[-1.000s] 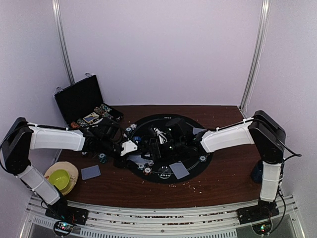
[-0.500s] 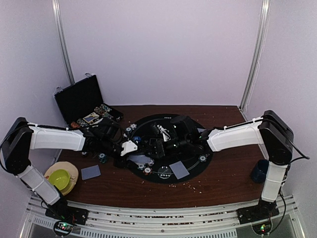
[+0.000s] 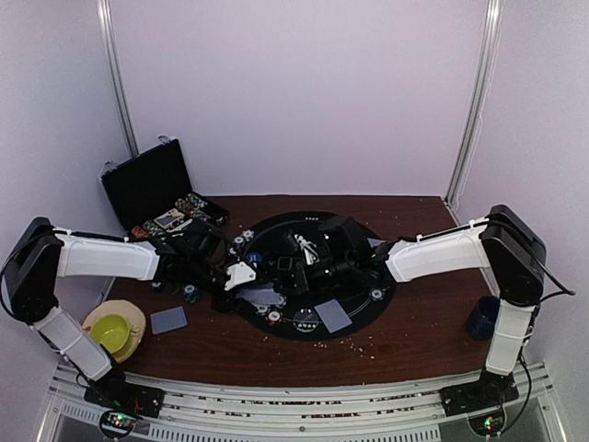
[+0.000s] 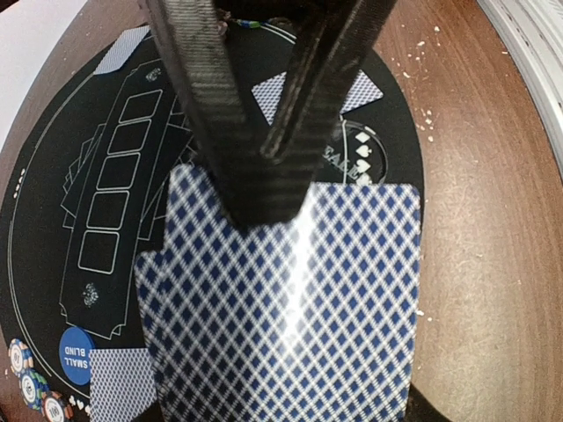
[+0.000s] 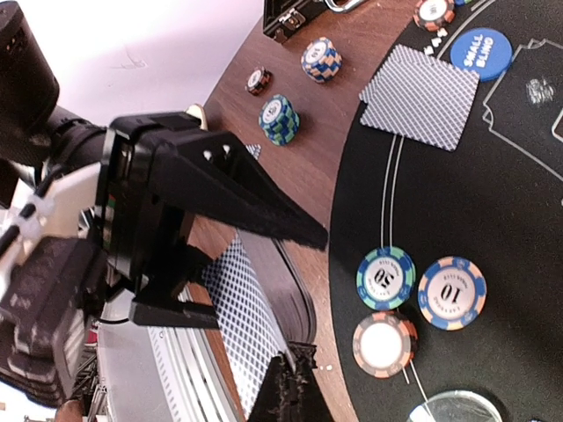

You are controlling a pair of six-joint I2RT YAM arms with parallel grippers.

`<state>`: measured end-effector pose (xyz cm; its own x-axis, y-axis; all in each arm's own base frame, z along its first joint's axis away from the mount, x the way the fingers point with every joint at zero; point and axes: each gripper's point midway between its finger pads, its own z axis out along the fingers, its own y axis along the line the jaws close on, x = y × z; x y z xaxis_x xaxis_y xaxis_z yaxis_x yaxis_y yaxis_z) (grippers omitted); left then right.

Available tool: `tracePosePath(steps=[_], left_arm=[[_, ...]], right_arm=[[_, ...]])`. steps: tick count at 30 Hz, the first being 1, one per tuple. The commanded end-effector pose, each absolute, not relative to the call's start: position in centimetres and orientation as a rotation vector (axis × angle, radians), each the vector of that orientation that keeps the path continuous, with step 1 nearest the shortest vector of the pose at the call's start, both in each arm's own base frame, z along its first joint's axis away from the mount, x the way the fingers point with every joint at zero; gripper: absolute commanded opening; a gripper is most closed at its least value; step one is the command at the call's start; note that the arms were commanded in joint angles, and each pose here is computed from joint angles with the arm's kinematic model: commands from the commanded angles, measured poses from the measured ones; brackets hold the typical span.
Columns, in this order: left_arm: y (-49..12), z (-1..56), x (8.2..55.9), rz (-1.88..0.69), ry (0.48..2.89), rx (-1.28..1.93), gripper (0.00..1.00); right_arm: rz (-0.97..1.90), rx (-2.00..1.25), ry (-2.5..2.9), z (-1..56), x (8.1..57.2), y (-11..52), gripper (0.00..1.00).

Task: Distribute texas hold em gaming equipment
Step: Pick up the poker card from the face-down deck piles.

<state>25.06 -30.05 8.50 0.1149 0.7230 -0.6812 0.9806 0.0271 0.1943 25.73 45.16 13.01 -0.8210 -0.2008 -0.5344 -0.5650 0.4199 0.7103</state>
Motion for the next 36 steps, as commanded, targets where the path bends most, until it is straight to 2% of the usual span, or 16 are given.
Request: tracePosePath(steps=[1, 10, 13, 15, 16, 23, 33, 36], left_arm=[[-30.5, 8.7, 25.4, -0.515, 1.641, 1.741, 0.52], [-30.5, 8.7, 25.5, -0.516, 1.642, 1.741, 0.52], [-30.5, 8.7, 25.5, -0.514, 1.643, 1.739, 0.52], [-30.5, 8.8, 25.5, -0.515, 1.641, 1.739, 0.52], [-30.5, 8.7, 25.5, -0.514, 1.642, 1.740, 0.52], [-30.5, 8.7, 25.5, -0.516, 1.642, 1.740, 0.51], [-30.5, 8.6, 25.5, -0.517, 1.643, 1.743, 0.52], [-30.5, 8.6, 25.5, -0.517, 1.645, 1.742, 0.52]], right_arm=[[1.359, -0.649, 2.285, 14.0, 25.7, 43.8, 0.00], [1.388, -0.622, 2.266, 14.4, 25.9, 42.8, 0.01], [1.414, -0.622, 2.277, 13.9, 25.8, 43.4, 0.42], [1.426, -0.635, 2.284, 13.5, 25.6, 44.0, 0.55], [1.428, -0.641, 2.290, 13.2, 25.5, 44.3, 0.58], [1.430, -0.640, 2.316, 12.0, 25.8, 45.8, 0.62], [1.514, -0.632, 2.306, 12.0, 26.3, 48.1, 0.61], [1.502, -0.622, 2.315, 11.7, 26.5, 48.3, 0.57]])
